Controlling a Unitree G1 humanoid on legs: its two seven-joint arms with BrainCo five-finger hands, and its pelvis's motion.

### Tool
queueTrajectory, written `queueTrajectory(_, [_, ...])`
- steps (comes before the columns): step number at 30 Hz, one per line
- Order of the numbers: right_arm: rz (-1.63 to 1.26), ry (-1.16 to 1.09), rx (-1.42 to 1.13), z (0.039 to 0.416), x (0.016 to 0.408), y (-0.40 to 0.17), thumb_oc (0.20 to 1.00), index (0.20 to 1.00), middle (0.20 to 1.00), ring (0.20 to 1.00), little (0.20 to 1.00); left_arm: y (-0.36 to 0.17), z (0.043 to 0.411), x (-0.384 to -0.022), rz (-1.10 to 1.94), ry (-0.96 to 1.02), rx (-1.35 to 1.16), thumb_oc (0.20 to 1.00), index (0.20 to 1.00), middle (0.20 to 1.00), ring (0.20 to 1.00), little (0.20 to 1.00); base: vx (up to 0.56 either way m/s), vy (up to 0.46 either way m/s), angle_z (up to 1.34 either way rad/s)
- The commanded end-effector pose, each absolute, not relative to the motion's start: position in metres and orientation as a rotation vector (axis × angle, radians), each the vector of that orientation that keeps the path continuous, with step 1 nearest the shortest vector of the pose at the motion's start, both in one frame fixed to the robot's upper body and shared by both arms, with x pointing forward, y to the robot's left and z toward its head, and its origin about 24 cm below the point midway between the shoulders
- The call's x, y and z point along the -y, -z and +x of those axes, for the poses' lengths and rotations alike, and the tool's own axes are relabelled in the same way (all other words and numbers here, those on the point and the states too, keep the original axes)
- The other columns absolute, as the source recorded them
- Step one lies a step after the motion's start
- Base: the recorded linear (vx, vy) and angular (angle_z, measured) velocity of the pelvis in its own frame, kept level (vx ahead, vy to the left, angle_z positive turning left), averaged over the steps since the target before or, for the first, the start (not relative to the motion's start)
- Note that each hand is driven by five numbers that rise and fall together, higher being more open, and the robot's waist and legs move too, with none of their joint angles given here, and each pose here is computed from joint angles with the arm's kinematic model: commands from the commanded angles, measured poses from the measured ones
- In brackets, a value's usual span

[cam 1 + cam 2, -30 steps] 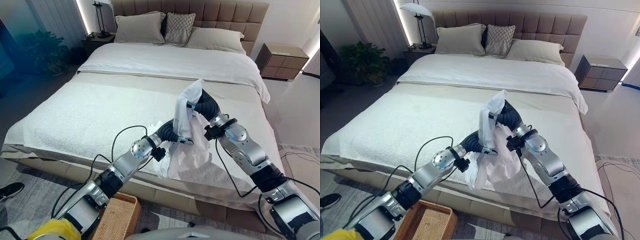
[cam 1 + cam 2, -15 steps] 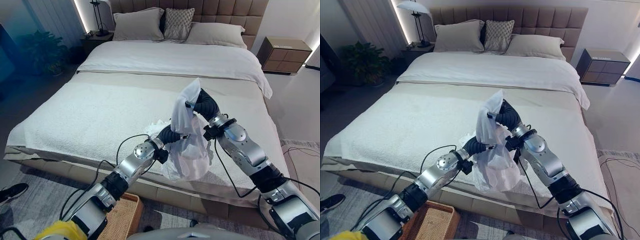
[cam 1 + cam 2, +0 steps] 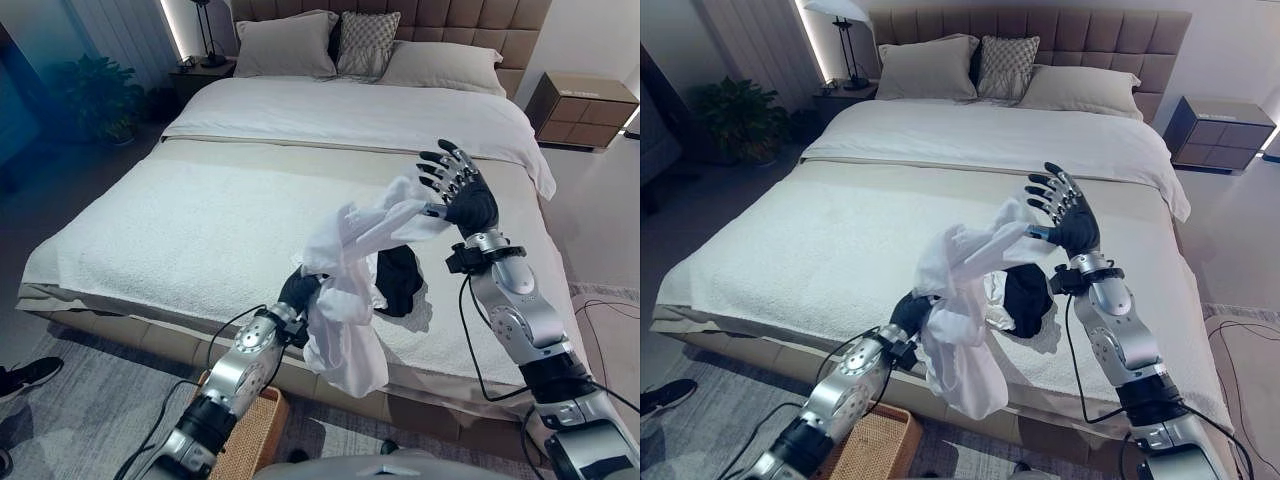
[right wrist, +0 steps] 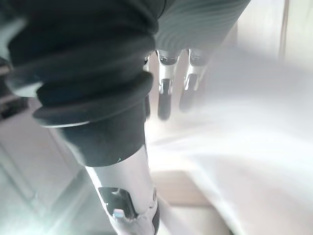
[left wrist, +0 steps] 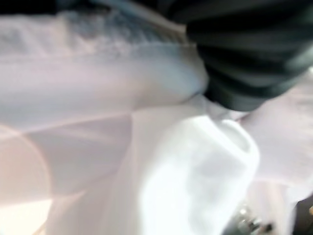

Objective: Pick up clothes into the bucket

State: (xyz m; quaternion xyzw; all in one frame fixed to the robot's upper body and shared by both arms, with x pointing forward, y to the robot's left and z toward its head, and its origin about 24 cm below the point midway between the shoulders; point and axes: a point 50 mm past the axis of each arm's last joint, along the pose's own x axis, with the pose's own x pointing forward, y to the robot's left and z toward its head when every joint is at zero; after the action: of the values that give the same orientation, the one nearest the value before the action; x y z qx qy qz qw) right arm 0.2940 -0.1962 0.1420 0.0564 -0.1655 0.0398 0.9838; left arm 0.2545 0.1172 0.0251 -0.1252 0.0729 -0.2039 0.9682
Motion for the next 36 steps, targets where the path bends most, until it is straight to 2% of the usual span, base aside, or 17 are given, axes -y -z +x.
queueTrajectory(1, [0.049, 0.150, 0.551, 0.284, 0.237, -0.175, 1.000, 1.000, 1.000, 1.000, 1.000, -0.047, 0.254, -0.174, -0.267, 0.233, -0.011, 0.200, 0.200, 0.200, 0.200, 0.200, 0.00, 0.000, 0.00])
queueTrajectory(7, [-0.081, 0.298, 0.363, 0.269, 0.265, -0.127, 1.000, 1.000, 1.000, 1.000, 1.000, -0.069, 0.238, -0.210, -0.290, 0.109, 0.123, 0.200, 0.200, 0.200, 0.200, 0.200, 0.00, 0.000, 0.00])
queueTrajectory(10, [-0.101, 0.391, 0.137, 0.250, 0.281, -0.072, 1.000, 1.000, 1.000, 1.000, 1.000, -0.079, 0.221, -0.232, -0.314, 0.001, 0.201, 0.200, 0.200, 0.200, 0.200, 0.200, -0.01, 0.000, 0.01])
queueTrajectory(13, [-0.098, 0.404, 0.078, 0.244, 0.283, -0.057, 1.000, 1.000, 1.000, 1.000, 1.000, -0.080, 0.216, -0.237, -0.317, -0.023, 0.211, 0.200, 0.200, 0.200, 0.200, 0.200, -0.02, 0.004, 0.05])
queueTrajectory(14, [-0.105, 0.434, -0.083, 0.230, 0.289, -0.022, 1.000, 1.000, 1.000, 1.000, 1.000, -0.085, 0.207, -0.247, -0.325, -0.065, 0.246, 0.200, 0.200, 0.200, 0.200, 0.200, -0.05, 0.007, 0.12])
queueTrajectory(20, [-0.098, 0.463, -0.524, 0.175, 0.293, 0.067, 1.000, 1.000, 1.000, 1.000, 1.000, -0.116, 0.183, -0.271, -0.270, -0.107, 0.375, 0.200, 0.200, 0.200, 0.200, 0.200, -0.04, 0.002, 0.18])
queueTrajectory(31, [-0.175, 0.414, -0.914, 0.118, 0.288, 0.124, 1.000, 1.000, 1.000, 1.000, 1.000, -0.171, 0.180, -0.284, -0.270, -0.149, 0.690, 0.200, 0.200, 0.200, 0.200, 0.200, -0.01, -0.010, 0.19])
queueTrajectory(36, [-0.222, 0.372, -1.003, 0.109, 0.286, 0.133, 1.000, 1.000, 1.000, 1.000, 1.000, -0.191, 0.178, -0.303, -0.216, -0.304, 0.824, 0.200, 0.200, 0.200, 0.200, 0.200, 0.01, -0.012, 0.16])
